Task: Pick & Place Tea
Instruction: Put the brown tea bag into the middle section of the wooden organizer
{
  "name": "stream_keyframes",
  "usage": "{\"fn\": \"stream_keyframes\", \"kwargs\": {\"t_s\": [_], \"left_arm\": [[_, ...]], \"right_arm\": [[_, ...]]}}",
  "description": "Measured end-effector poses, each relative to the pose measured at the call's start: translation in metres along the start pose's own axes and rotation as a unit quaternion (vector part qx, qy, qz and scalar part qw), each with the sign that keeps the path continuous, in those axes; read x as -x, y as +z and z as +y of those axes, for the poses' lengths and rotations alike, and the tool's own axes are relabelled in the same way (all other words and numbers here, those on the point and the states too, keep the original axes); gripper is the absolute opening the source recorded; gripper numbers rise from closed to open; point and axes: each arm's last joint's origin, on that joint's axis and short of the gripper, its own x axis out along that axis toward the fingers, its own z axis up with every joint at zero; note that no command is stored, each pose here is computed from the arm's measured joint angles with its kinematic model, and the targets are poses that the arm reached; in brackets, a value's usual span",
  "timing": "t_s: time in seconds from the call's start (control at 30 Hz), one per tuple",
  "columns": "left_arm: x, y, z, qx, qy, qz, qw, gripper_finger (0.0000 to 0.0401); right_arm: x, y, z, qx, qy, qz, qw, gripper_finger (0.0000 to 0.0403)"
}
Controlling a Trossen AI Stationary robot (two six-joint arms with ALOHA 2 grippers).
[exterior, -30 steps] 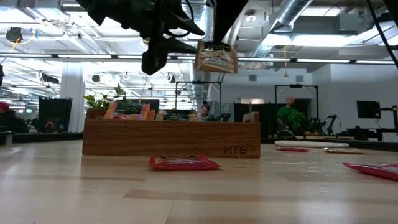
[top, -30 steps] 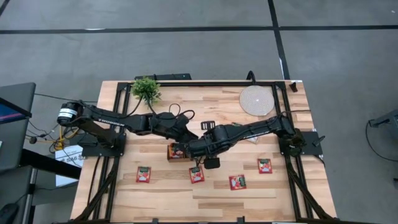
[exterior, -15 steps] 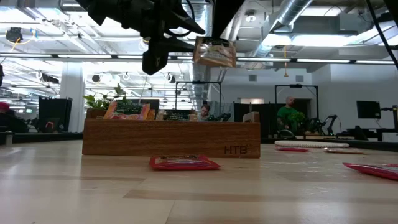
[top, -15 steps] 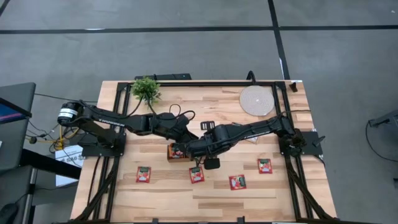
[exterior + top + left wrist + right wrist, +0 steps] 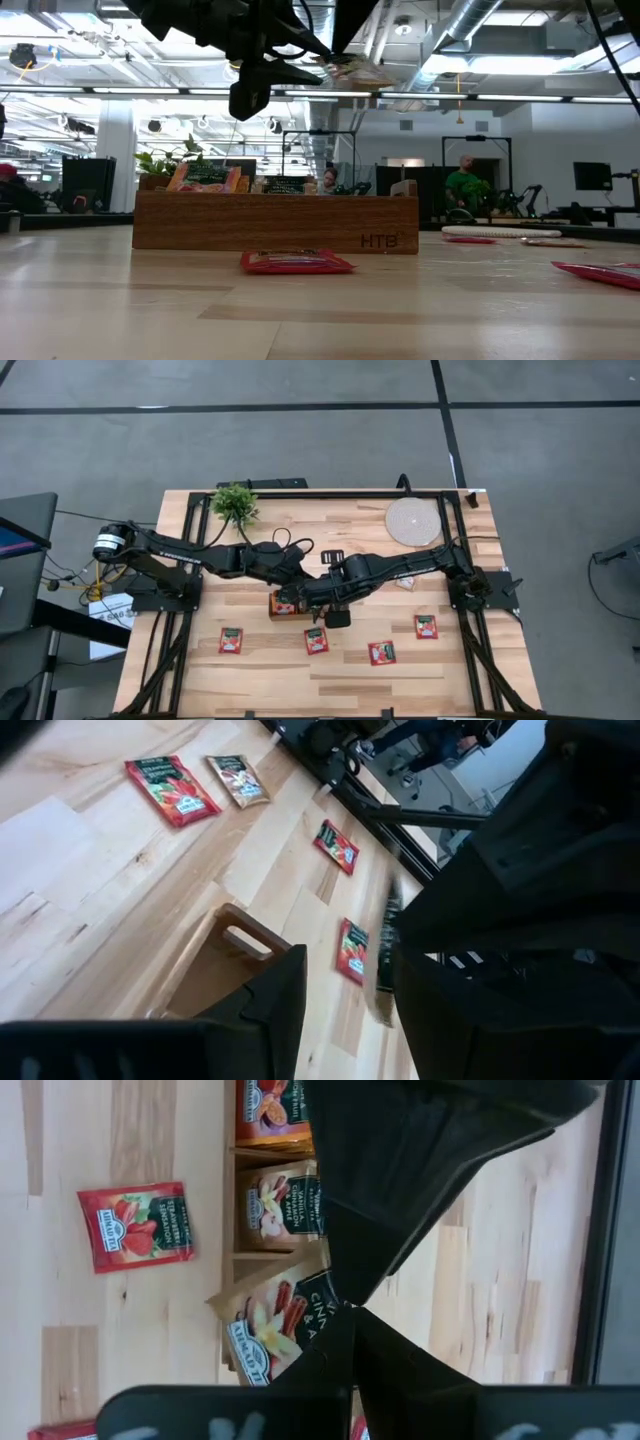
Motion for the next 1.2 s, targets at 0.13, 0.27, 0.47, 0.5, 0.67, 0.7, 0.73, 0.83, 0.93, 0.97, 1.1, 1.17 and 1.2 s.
{"fn": "stream_keyframes", "kwargs": {"t_s": [0.13,0.27,0.47,0.5,0.67,0.7,0.73,0.83,0.93,0.97,1.1,1.17,1.2], "left_arm": [[0.0,0.0,0.0,0.0,-0.002,0.0,1.0,0.0139],[0.002,0.001,-0.002,-0.004,-0.007,-0.004,1.0,0.0139],[0.002,0.0,-0.004,-0.003,-0.018,0.01,1.0,0.0139],[0.002,-0.001,-0.003,-0.003,-0.017,0.014,1.0,0.0139],[0.002,-0.005,-0.004,0.012,-0.043,0.059,0.997,0.0139],[0.003,-0.007,-0.003,0.021,-0.044,0.075,0.996,0.0139],[0.003,-0.01,-0.003,0.028,-0.044,0.093,0.994,0.0139],[0.004,-0.023,-0.002,0.04,-0.023,0.144,0.989,0.0139],[0.005,-0.039,-0.006,0.042,0.001,0.188,0.981,0.0139],[0.006,-0.045,-0.007,0.043,0.013,0.198,0.979,0.0139],[0.01,-0.069,-0.02,0.044,0.05,0.22,0.973,0.0139],[0.012,-0.082,-0.03,0.04,0.06,0.216,0.974,0.0139],[0.013,-0.088,-0.034,0.037,0.068,0.208,0.975,0.0139]], "right_arm": [[0.0,0.0,0.0,-0.001,-0.001,0.001,1.0,0.0],[0.001,-0.001,0.0,-0.004,-0.001,0.002,1.0,0.0],[0.0,-0.004,-0.001,-0.011,-0.002,0.019,1.0,0.0],[0.0,-0.005,-0.001,-0.01,-0.003,0.025,1.0,0.0],[0.002,-0.01,0.001,0.001,-0.002,0.05,0.999,0.0],[0.002,-0.011,0.004,0.004,0.002,0.051,0.999,0.0],[0.003,-0.011,0.007,0.006,0.011,0.05,0.999,0.0],[0.007,-0.012,0.019,0.02,0.029,0.048,0.998,0.0],[0.011,-0.013,0.033,0.037,0.033,0.043,0.998,0.0],[0.013,-0.013,0.038,0.043,0.034,0.041,0.998,0.0],[0.016,-0.018,0.058,0.058,0.038,0.044,0.997,0.0],[0.018,-0.019,0.067,0.059,0.039,0.043,0.997,0.0],[0.02,-0.02,0.07,0.059,0.039,0.042,0.997,0.0]]}}
